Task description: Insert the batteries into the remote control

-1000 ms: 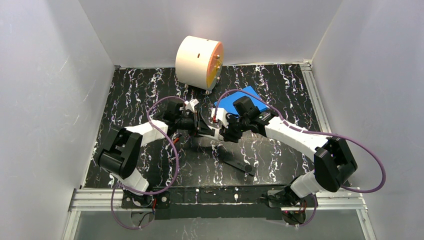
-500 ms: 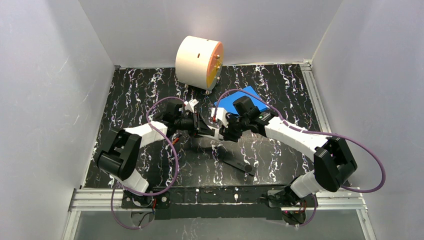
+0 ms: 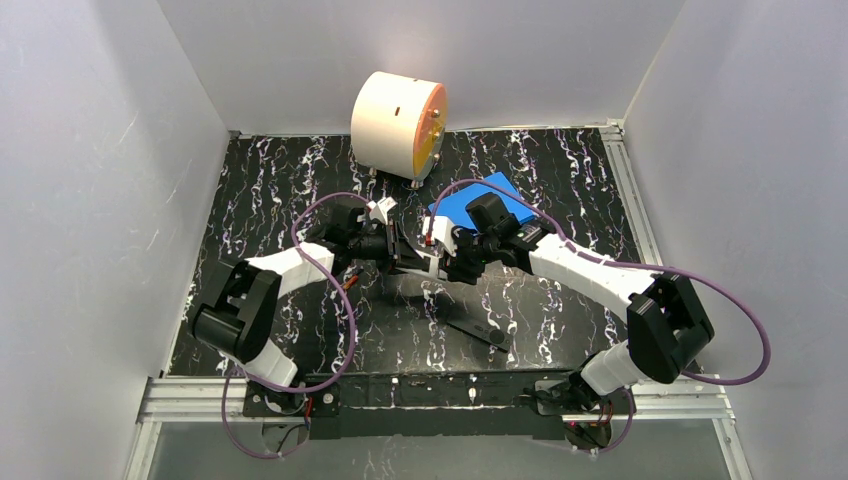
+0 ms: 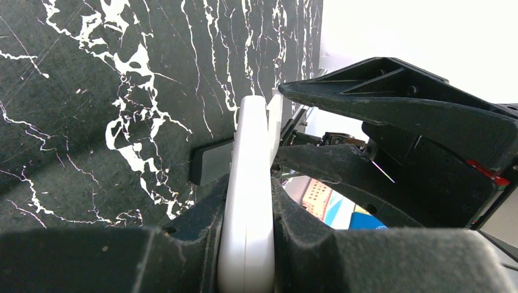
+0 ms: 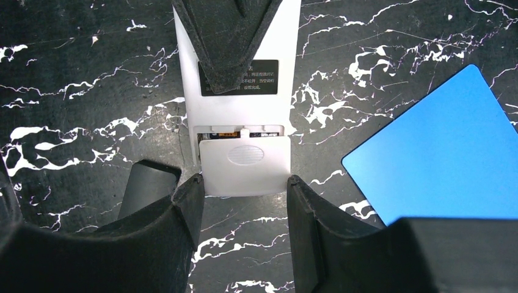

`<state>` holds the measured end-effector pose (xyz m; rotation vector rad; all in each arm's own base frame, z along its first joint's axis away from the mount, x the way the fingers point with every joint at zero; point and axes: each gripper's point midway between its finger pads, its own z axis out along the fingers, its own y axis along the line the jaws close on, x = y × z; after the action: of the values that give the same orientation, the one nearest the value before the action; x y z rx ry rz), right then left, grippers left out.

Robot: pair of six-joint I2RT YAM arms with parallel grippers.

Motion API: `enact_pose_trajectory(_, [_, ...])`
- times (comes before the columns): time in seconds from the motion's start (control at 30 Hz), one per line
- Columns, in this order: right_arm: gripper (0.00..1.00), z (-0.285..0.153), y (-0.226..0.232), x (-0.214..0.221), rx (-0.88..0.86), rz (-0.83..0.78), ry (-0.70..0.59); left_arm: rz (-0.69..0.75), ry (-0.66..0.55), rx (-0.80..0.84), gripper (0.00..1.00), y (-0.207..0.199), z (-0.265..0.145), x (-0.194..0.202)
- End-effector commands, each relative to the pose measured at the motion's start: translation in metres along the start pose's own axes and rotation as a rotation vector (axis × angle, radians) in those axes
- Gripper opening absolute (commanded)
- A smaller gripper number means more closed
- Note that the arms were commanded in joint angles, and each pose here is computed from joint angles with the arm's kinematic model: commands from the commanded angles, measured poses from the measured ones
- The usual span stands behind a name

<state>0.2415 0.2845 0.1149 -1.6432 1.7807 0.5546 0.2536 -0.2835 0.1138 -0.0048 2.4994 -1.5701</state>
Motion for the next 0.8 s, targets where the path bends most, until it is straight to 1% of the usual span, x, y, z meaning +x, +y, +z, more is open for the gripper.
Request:
enact_pose_trajectory(0.0, [0.47,0.0029,-0.0021,-0.0038,0.002,-0.016,-0.01,0.045,0.0,0.051,0.0,-0.0188,-0.0079,0.0038])
enact_pose_trajectory(0.77, [0.47,0.0027,0.0015,-0.0085,-0.006,-0.029,-0.023,0.034,0.004,0.056,0.0,-0.0203,-0.0029,0.0045])
